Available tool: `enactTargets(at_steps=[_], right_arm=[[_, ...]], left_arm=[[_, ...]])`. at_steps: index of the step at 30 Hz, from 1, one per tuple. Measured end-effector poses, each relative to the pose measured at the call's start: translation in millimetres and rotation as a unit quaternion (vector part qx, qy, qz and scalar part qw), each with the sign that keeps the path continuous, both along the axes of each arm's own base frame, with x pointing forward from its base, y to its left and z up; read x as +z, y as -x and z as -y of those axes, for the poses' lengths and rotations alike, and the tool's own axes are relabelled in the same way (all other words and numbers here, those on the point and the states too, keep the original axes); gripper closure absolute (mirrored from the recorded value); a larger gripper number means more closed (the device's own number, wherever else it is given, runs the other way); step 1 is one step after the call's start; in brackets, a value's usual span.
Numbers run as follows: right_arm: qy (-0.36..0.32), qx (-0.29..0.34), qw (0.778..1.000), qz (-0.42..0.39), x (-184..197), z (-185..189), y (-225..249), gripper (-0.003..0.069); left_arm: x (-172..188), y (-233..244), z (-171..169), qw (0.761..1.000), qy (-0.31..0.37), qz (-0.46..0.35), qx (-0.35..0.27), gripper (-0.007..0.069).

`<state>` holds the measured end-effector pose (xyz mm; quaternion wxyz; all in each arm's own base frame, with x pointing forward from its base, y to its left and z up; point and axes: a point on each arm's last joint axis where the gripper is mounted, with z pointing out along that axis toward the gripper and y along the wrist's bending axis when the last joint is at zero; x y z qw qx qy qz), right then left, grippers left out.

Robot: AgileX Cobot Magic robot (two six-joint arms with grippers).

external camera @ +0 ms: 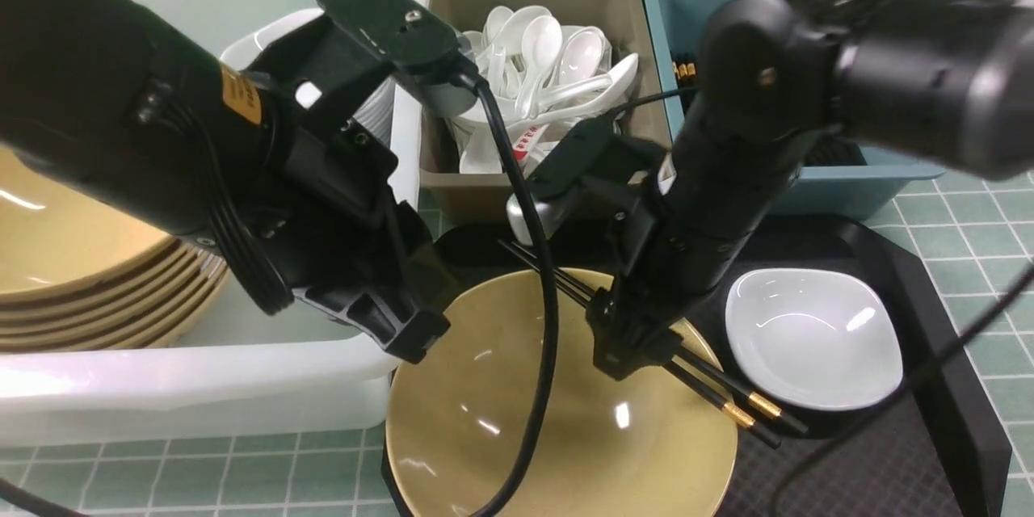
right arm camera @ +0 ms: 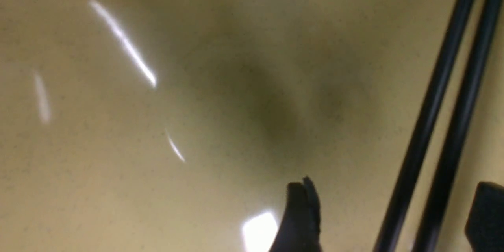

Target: On blue table put chopsticks spoon bowls plates into blue grey white boxes.

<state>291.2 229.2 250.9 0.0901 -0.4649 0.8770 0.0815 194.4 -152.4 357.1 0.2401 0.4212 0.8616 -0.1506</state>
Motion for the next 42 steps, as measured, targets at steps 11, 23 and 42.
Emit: enactTargets(at_steps=[11,23,42], right_arm=[[0.004,-0.015,1.000,-0.004,-3.0,-2.3,-4.2,0.0515],[-0.037,-0.097,0.986,0.129,72.6,46.4,-14.1,0.0503],[-0.212,-0.422,0.824,0.313,31.7,148.4,-188.0,0.0501]], left_arm=[[0.4,-0.1,0.1,1.000,0.001,0.001,0.000,0.0638],[29.6,-44.2,26.6,0.988,0.097,0.117,0.038,0.0638],[-8.7,-161.1,91.9,0.955,0.144,0.249,0.072,0.0638]])
